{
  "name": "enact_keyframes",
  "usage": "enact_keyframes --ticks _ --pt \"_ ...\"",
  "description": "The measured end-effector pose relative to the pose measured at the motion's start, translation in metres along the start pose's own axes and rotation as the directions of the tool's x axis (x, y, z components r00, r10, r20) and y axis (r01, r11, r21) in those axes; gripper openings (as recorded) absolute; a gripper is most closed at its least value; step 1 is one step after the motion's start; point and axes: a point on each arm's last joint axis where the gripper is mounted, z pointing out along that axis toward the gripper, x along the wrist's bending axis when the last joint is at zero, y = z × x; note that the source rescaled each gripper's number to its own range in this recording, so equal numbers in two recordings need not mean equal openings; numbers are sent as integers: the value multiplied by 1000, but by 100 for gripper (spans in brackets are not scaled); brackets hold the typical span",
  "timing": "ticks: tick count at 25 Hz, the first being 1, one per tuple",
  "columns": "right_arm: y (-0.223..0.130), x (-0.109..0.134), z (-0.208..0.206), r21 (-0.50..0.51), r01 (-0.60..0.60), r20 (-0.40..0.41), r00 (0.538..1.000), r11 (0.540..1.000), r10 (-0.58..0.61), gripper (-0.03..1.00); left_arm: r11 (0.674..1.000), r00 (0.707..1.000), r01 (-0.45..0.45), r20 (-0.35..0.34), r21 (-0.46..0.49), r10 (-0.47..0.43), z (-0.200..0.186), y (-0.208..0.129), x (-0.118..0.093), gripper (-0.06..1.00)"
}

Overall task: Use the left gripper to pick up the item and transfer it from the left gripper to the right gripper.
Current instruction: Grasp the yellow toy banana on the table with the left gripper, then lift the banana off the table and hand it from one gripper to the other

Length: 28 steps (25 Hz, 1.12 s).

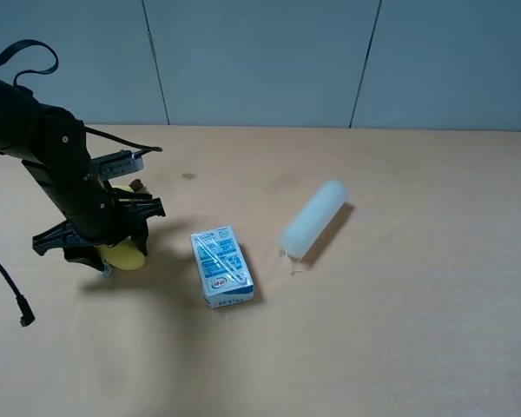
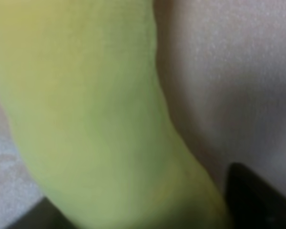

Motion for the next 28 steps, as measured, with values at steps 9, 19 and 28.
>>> enact_keyframes --ticks 9,19,28 --pt "0 0 0 0 0 0 1000 1000 0 100 1000 1000 1 10 -10 0 -4 0 -1 1" --pt "0 0 0 0 0 0 1000 1000 0 100 991 992 -118 46 -58 121 -69 5 -6 1" --pt "0 0 0 0 0 0 1000 1000 0 100 871 871 -491 8 1 491 -130 15 -18 0"
